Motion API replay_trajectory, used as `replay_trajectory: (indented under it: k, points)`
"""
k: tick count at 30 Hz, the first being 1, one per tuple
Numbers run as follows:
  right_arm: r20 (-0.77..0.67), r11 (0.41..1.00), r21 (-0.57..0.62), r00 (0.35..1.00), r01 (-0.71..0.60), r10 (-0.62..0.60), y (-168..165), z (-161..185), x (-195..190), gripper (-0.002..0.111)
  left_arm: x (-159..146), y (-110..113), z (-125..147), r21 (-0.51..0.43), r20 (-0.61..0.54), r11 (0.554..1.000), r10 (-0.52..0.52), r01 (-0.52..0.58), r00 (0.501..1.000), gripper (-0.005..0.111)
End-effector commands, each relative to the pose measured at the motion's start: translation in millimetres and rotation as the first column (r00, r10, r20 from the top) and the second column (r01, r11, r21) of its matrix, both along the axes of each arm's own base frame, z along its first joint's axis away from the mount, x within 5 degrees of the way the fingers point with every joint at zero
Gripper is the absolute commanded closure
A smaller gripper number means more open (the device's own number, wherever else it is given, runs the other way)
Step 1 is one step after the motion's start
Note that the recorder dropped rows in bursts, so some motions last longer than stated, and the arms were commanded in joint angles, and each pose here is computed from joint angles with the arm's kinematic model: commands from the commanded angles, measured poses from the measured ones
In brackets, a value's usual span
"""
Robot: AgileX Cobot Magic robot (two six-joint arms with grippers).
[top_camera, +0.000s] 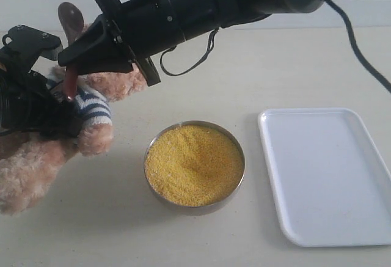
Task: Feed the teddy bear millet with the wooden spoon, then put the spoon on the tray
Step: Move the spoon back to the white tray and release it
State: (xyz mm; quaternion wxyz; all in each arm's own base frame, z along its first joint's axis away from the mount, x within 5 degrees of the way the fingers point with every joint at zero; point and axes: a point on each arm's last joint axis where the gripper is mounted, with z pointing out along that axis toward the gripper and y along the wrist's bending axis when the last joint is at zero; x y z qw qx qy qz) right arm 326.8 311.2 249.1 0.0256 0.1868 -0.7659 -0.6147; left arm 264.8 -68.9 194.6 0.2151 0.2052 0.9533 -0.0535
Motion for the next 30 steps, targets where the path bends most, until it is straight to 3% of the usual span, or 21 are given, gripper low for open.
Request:
replay_trajectory:
  k: [1, 6, 10, 13, 17, 21, 26, 30]
  points:
    - [0.148, 0.999, 0.019, 0.988, -0.036, 0.033, -10, 30, -9, 0.109, 2, 0, 5, -0.014, 0.027, 1.000, 0.019, -0.019, 0.999, 0.103]
    - [0.296, 0.997, -0.061, 0.954, -0.040, 0.057, -33, 48, -8, 0.109, 2, 0, 5, -0.028, 0.020, 0.998, 0.051, -0.051, 0.999, 0.103]
    - [0.382, 0.962, -0.272, 0.916, -0.012, 0.119, -59, 50, -7, 0.109, 2, 0, 4, -0.031, 0.015, 0.998, 0.062, -0.062, 0.998, 0.103]
    - [0.408, 0.851, -0.523, 0.891, 0.051, 0.198, -75, 47, -11, 0.109, 3, 1, -1, -0.030, -0.008, 0.996, 0.088, -0.089, 0.996, 0.103]
    - [0.436, 0.624, -0.755, 0.866, 0.203, 0.246, -94, 42, -9, 0.109, 5, 0, -10, -0.027, -0.042, 0.994, 0.106, -0.107, 0.994, 0.103]
    - [0.457, 0.527, -0.804, 0.853, 0.275, 0.252, -104, 42, -5, 0.109, 6, 0, -10, -0.029, -0.045, 0.993, 0.113, -0.114, 0.993, 0.103]
    - [0.438, 0.499, -0.817, 0.874, 0.289, 0.209, -126, 39, -4, 0.109, 6, 1, -10, -0.020, -0.048, 0.991, 0.132, -0.133, 0.990, 0.103]
    - [0.440, 0.468, -0.814, 0.891, 0.345, 0.108, -159, 30, -3, 0.109, 6, 2, -11, -0.014, -0.050, 0.989, 0.145, -0.146, 0.988, 0.103]
